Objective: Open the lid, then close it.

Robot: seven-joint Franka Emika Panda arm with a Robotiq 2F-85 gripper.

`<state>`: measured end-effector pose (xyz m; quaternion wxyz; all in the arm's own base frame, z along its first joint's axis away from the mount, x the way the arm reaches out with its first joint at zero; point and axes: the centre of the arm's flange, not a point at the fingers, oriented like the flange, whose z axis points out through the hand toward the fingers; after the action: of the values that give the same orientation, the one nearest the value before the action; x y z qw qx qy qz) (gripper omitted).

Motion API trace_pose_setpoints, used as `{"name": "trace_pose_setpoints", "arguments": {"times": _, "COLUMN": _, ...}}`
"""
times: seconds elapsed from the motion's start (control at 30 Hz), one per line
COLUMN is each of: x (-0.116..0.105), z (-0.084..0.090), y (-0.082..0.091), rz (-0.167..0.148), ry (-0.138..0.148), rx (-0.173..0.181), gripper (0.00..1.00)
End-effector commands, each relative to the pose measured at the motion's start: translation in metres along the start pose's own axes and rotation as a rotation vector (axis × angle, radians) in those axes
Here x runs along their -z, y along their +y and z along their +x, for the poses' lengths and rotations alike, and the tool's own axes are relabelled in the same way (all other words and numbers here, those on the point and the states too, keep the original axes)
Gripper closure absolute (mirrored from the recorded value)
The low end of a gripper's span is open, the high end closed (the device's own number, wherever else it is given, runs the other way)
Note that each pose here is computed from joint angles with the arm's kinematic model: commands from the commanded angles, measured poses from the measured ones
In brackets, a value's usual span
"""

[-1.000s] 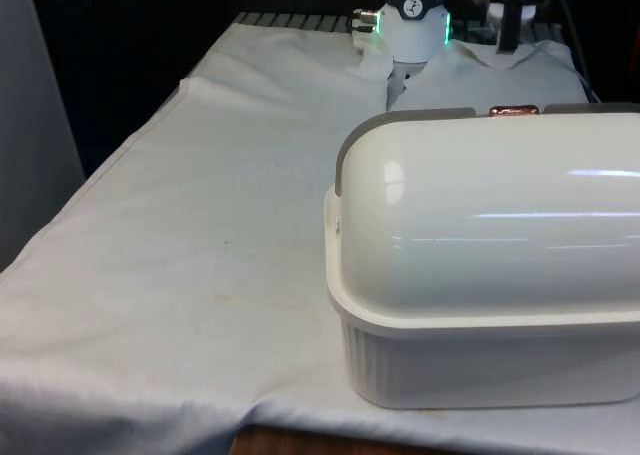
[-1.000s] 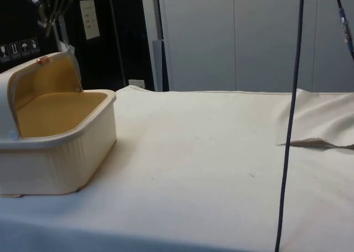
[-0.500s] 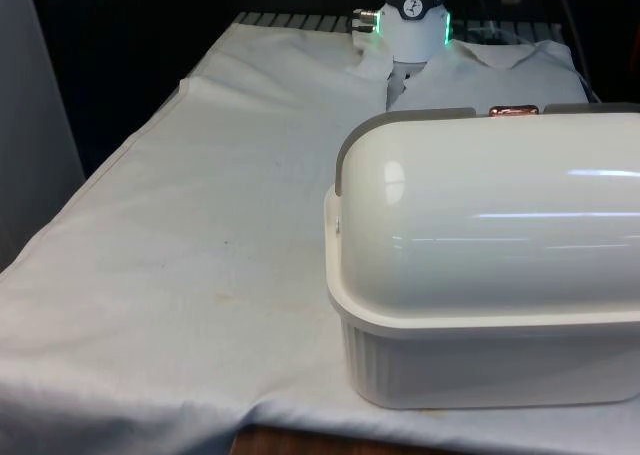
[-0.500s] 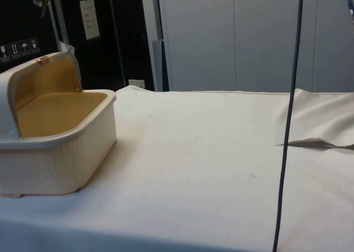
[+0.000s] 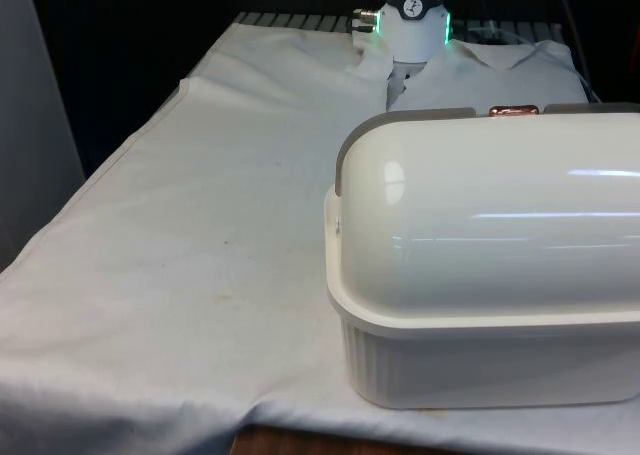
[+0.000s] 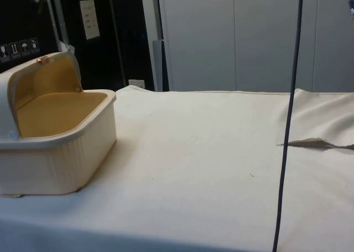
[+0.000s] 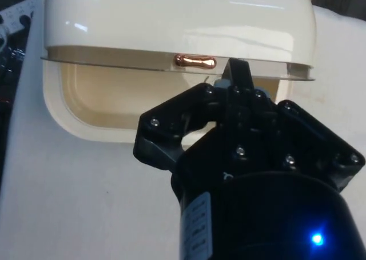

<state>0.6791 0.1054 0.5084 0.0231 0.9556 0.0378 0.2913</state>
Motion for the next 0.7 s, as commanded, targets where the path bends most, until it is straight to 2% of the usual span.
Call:
{"name": "trace_pose_setpoints", "arguments": {"times": 0.0, "x": -0.001, "z": 0.001, "y": -0.003, "rz": 0.021, "ry": 0.006, "rx": 0.003, "gripper": 1.00}}
{"name": "trace_pose_setpoints", "arguments": {"times": 0.03, "x": -0.001, "z": 0.001, "y": -0.003, "rz": 0.025, "ry": 0.010, "rx": 0.005, "gripper": 1.00}}
{"name": "trace_pose_setpoints", "arguments": {"times": 0.07, "x": 0.000, "z": 0.001, "y": 0.000, "rz": 0.011, "ry": 0.006, "rx": 0.003, "gripper": 1.00}}
{"name": "trace_pose_setpoints", "arguments": {"times": 0.13, "x": -0.001, "z": 0.002, "y": -0.004, "rz": 0.037, "ry": 0.018, "rx": 0.014, "gripper": 1.00}}
{"name": "trace_pose_setpoints", "arguments": {"times": 0.33, "x": -0.001, "z": 0.002, "y": -0.006, "rz": 0.056, "ry": 0.022, "rx": 0.044, "gripper": 1.00}}
{"name": "trace_pose_setpoints", "arguments": {"times": 0.37, "x": -0.002, "z": 0.002, "y": -0.003, "rz": 0.040, "ry": 0.018, "rx": 0.036, "gripper": 1.00}}
{"name": "trace_pose_setpoints", "arguments": {"times": 0.4, "x": -0.001, "z": 0.001, "y": -0.007, "rz": 0.058, "ry": 0.022, "rx": 0.049, "gripper": 1.00}}
{"name": "trace_pose_setpoints", "arguments": {"times": 0.5, "x": 0.000, "z": 0.001, "y": -0.010, "rz": 0.061, "ry": 0.023, "rx": 0.068, "gripper": 1.00}}
{"name": "trace_pose_setpoints", "arguments": {"times": 0.63, "x": 0.000, "z": 0.001, "y": -0.010, "rz": 0.052, "ry": 0.020, "rx": 0.076, "gripper": 0.99}}
{"name": "trace_pose_setpoints", "arguments": {"times": 0.67, "x": 0.001, "z": 0.000, "y": -0.013, "rz": 0.060, "ry": 0.023, "rx": 0.082, "gripper": 0.99}}
